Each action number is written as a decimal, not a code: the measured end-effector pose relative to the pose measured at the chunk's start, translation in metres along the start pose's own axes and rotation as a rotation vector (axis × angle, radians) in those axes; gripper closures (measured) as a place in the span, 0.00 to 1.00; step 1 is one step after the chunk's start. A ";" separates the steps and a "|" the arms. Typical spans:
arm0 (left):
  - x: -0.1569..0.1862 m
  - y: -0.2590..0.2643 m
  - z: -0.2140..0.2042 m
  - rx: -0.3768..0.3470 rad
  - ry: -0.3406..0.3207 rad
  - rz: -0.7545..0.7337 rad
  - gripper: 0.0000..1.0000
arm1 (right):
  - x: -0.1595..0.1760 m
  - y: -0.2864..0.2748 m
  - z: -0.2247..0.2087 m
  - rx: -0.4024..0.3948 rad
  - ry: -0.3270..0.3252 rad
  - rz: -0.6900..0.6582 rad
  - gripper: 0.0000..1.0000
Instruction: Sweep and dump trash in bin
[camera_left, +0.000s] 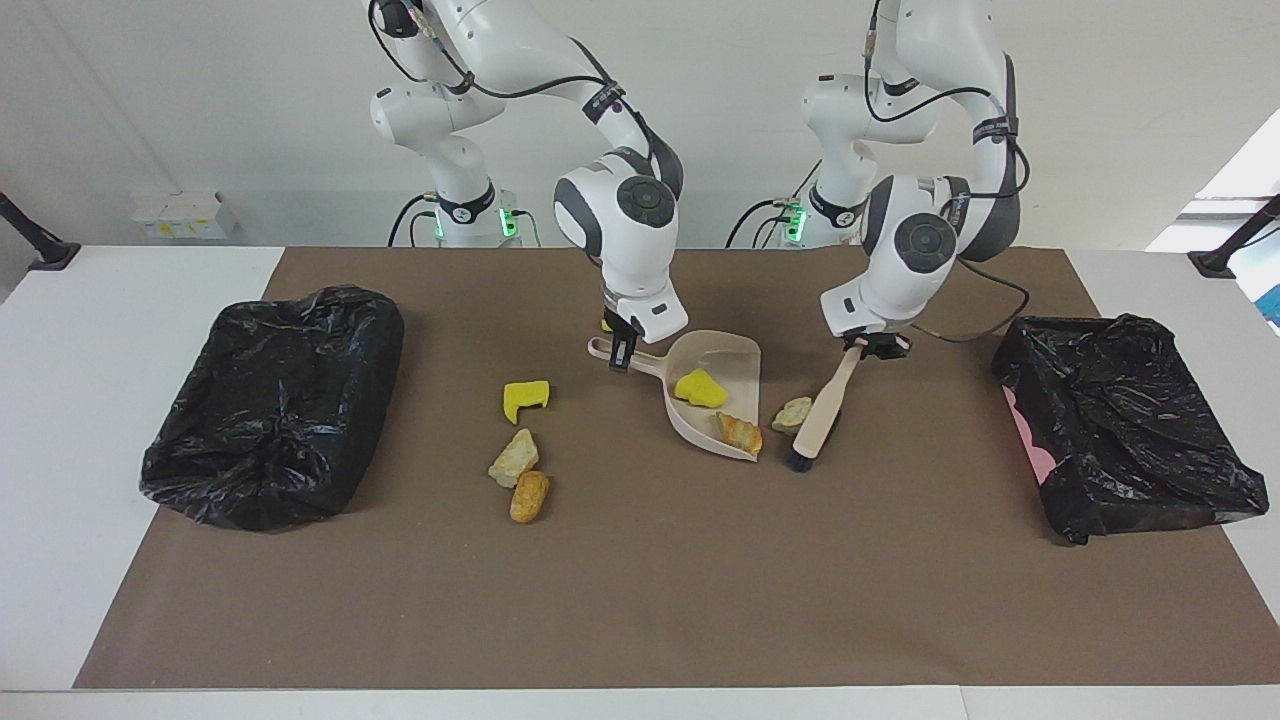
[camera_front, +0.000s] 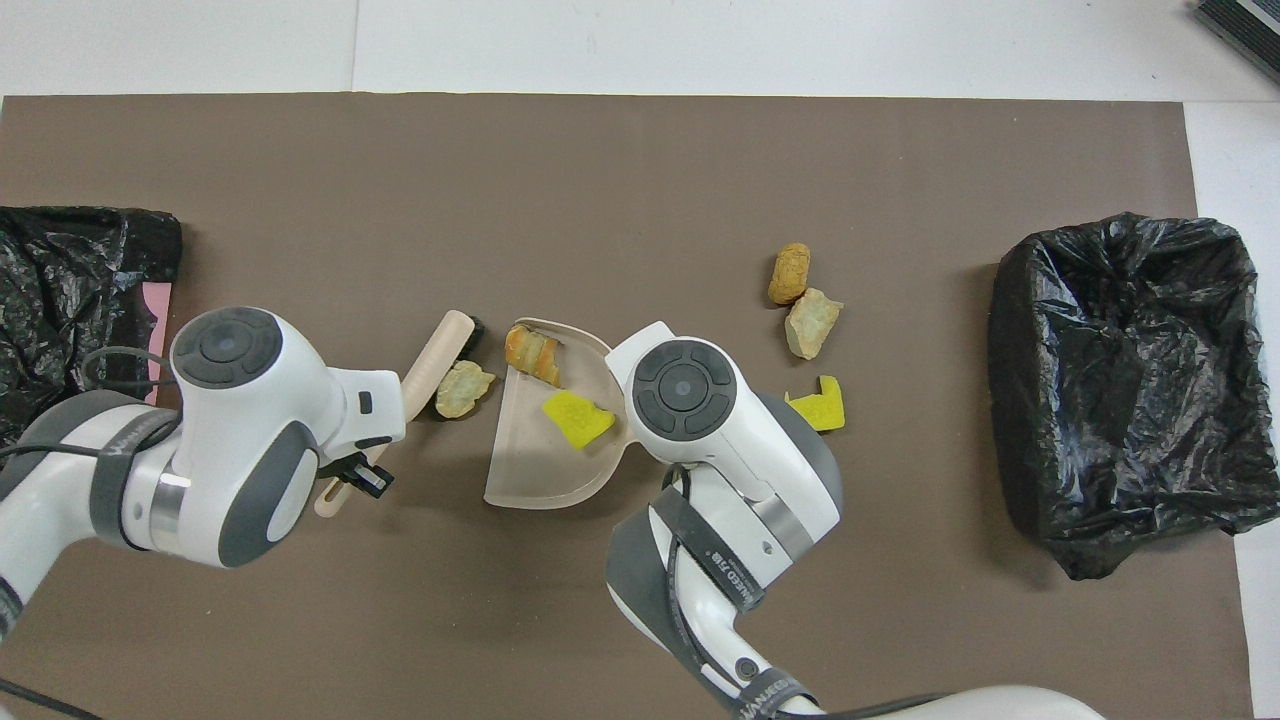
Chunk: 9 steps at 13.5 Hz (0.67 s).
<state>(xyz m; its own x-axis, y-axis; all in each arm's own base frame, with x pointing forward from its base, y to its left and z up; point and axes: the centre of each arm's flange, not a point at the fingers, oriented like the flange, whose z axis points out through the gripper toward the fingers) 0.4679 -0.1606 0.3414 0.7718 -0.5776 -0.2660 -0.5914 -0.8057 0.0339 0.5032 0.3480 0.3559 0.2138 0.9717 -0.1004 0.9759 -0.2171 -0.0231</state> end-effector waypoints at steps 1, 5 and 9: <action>0.002 0.020 0.000 0.007 -0.001 -0.014 0.73 | -0.001 0.001 0.000 0.001 -0.001 0.003 0.67; 0.007 0.087 -0.004 -0.033 0.010 -0.105 0.73 | -0.008 0.008 0.002 0.005 -0.003 -0.019 0.67; 0.012 0.114 -0.011 -0.114 0.022 -0.209 0.73 | -0.022 0.020 -0.003 0.013 -0.008 -0.078 0.67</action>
<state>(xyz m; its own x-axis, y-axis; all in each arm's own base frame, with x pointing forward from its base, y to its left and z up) 0.4126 -0.2605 0.3526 0.8801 -0.3986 -0.2581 -0.3891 -0.9169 0.0893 0.5179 0.3227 0.3606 0.1371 0.9849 -0.1053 0.9888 -0.1424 -0.0441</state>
